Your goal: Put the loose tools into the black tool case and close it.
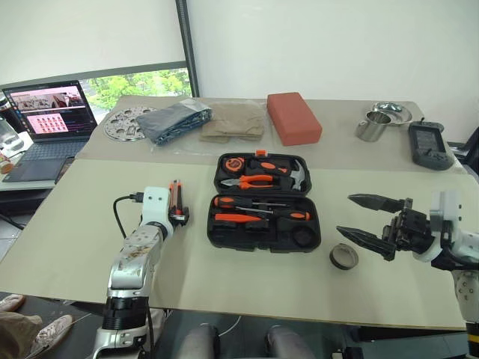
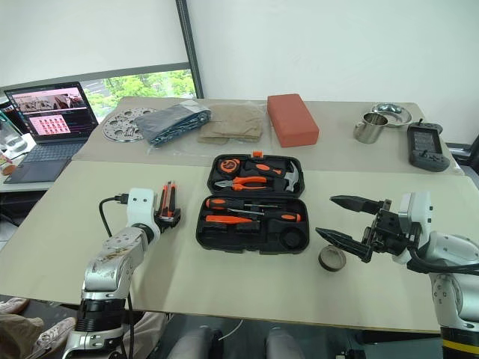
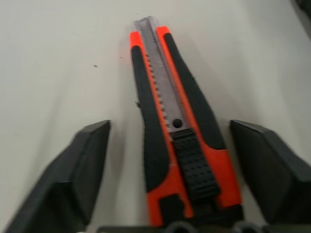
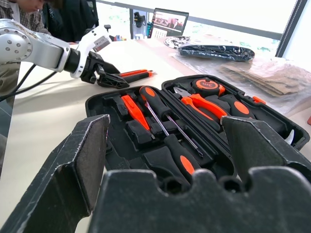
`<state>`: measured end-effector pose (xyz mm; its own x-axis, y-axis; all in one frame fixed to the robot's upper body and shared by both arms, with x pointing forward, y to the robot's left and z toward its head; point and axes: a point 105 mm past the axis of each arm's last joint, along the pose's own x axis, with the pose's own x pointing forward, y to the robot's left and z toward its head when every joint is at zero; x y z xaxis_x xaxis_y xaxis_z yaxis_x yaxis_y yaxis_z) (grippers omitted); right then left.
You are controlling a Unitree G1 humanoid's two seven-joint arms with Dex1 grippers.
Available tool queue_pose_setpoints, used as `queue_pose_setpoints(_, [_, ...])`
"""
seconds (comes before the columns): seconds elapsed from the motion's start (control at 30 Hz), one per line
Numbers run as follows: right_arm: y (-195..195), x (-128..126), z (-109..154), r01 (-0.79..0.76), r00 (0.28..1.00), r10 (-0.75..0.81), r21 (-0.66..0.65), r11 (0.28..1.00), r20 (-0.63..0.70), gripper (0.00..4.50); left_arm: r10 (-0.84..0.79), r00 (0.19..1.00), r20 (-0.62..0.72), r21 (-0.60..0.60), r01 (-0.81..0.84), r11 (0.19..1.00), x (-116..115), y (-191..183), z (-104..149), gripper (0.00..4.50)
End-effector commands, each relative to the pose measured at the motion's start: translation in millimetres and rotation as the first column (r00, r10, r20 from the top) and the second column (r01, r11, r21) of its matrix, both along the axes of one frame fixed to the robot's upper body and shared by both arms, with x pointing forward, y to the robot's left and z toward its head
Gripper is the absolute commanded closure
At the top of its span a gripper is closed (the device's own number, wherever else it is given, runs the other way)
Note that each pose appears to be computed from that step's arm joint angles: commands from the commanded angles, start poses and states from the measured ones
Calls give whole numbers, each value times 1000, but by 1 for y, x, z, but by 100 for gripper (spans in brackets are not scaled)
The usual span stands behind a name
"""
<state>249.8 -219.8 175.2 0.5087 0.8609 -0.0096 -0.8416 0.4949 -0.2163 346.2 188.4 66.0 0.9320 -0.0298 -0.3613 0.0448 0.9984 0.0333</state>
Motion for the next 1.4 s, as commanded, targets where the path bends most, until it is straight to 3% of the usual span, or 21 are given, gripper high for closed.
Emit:
queue_pose_setpoints(0.03, [-2, -5, 16, -1, 998, 1, -6, 1000, 70, 23, 53, 998, -24, -2, -53, 999, -3, 9, -6, 208])
queue_pose_setpoints(0.1, [-3, -5, 16, 1, 998, -1, -6, 1000, 70, 23, 73, 997, -21, -1, -73, 997, -4, 13, -5, 268])
queue_pose_setpoints(0.2, [-4, -6, 15, 4, 998, -4, -6, 1000, 69, 23, 99, 995, -10, -11, -99, 995, -3, 19, -3, 270])
queue_pose_setpoints(0.3, [-4, -6, 15, 12, 997, -12, 4, 1000, 73, 23, 67, 989, 134, -38, -62, 997, 6, 20, 25, 270])
queue_pose_setpoints(0.43, [-6, -8, 15, 26, 997, -28, 25, 999, 77, 23, -252, 880, 402, -9, 279, 960, 15, -16, 87, 270])
queue_pose_setpoints(0.53, [-8, -9, 14, 35, 996, -37, 26, 999, 78, 23, -544, 703, 458, 111, 561, 820, 6, -46, 113, 270])
queue_pose_setpoints(0.67, [-8, -9, 13, 37, 996, -39, 24, 999, 82, 23, -827, 431, 360, 279, 796, 537, -15, -76, 112, 270])
queue_pose_setpoints(0.77, [-9, -12, 15, 48, 995, -50, 20, 999, 87, 23, -987, 141, 83, 360, 919, 162, -44, -89, 79, 270])
queue_pose_setpoints(0.87, [-12, -16, 14, 65, 994, -65, 13, 998, 88, 23, -998, 22, -51, 353, 936, 3, -50, -90, 64, 270])
queue_pose_setpoints(1.0, [-12, -18, 14, 77, 993, -78, 13, 997, 93, 23, -990, -46, -135, 323, 942, -88, -50, -95, 55, 270])
queue_pose_setpoints(1.4, [-8, -19, 12, 84, 992, -85, 21, 996, 94, 23, -965, -49, -259, 345, 928, -140, -31, -105, 48, 270])
